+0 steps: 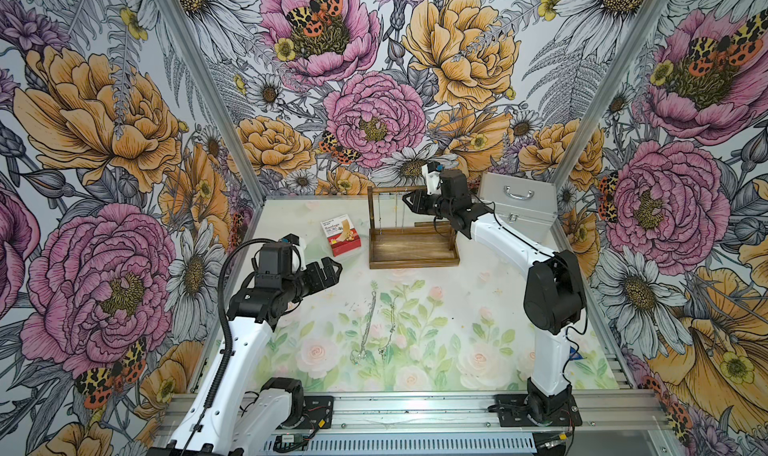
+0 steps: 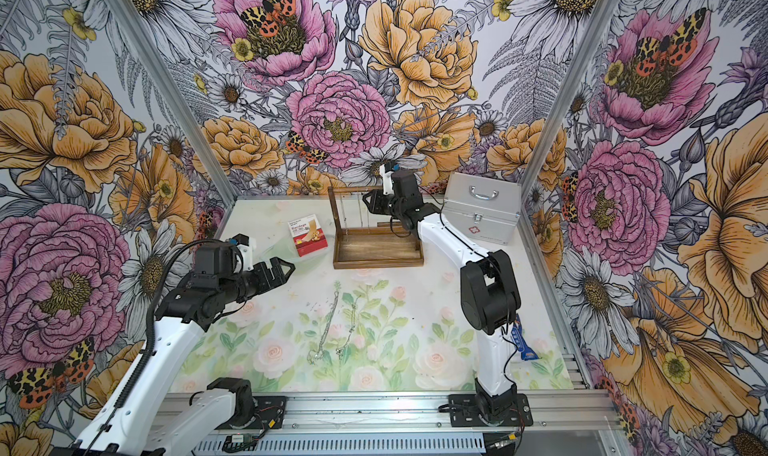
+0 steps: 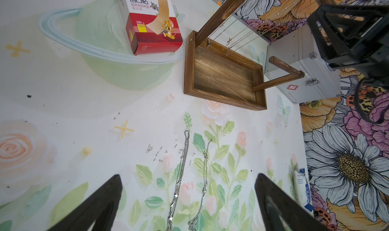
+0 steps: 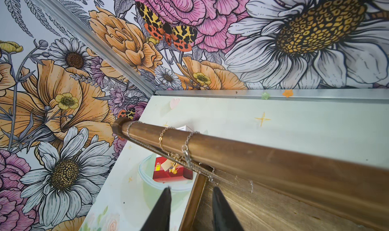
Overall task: Take the necklace off the jewelry display stand
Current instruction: Take off the necklace from the stand.
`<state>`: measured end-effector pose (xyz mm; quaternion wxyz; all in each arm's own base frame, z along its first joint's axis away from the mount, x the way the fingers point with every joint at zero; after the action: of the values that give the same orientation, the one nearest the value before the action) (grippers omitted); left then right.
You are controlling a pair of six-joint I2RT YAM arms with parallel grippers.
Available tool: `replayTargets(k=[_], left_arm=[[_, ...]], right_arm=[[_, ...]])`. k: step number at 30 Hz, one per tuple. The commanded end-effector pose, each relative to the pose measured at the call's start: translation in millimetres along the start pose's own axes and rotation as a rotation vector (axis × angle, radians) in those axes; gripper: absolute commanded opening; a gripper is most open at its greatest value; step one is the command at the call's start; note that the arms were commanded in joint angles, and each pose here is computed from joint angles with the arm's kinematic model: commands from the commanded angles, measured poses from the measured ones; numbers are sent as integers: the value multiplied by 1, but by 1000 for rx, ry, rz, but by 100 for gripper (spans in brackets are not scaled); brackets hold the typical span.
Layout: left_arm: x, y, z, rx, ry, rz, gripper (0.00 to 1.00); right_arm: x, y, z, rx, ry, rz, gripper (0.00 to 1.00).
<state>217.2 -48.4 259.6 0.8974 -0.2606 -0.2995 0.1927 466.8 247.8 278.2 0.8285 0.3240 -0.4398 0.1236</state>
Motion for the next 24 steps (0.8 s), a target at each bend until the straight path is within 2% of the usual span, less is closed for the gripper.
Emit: replayTargets(k=[1,16,24], left_arm=[[0,-1,1,-32,-2,-3,99],[-1,-2,1,-41,1,-4,99],[-1,-1,0,-41,4,-4,99]], right_arm=[[8,2,-5,-32,-22,40,34],[8,3,-15,-39,-17,72,30],[7,2,-19,-47,-17,82,25]])
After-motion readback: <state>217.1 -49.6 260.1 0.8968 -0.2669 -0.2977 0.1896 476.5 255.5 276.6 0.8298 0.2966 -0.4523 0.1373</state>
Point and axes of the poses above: each gripper's point midway between its finger pads, its own z axis back along the fingers, its own y axis along the line the jaws close on, x = y × z, the point moved 8 cm from there along z, back along the fingers, and after that the axes turned 8 degrees about z, right-handed, at the moved point
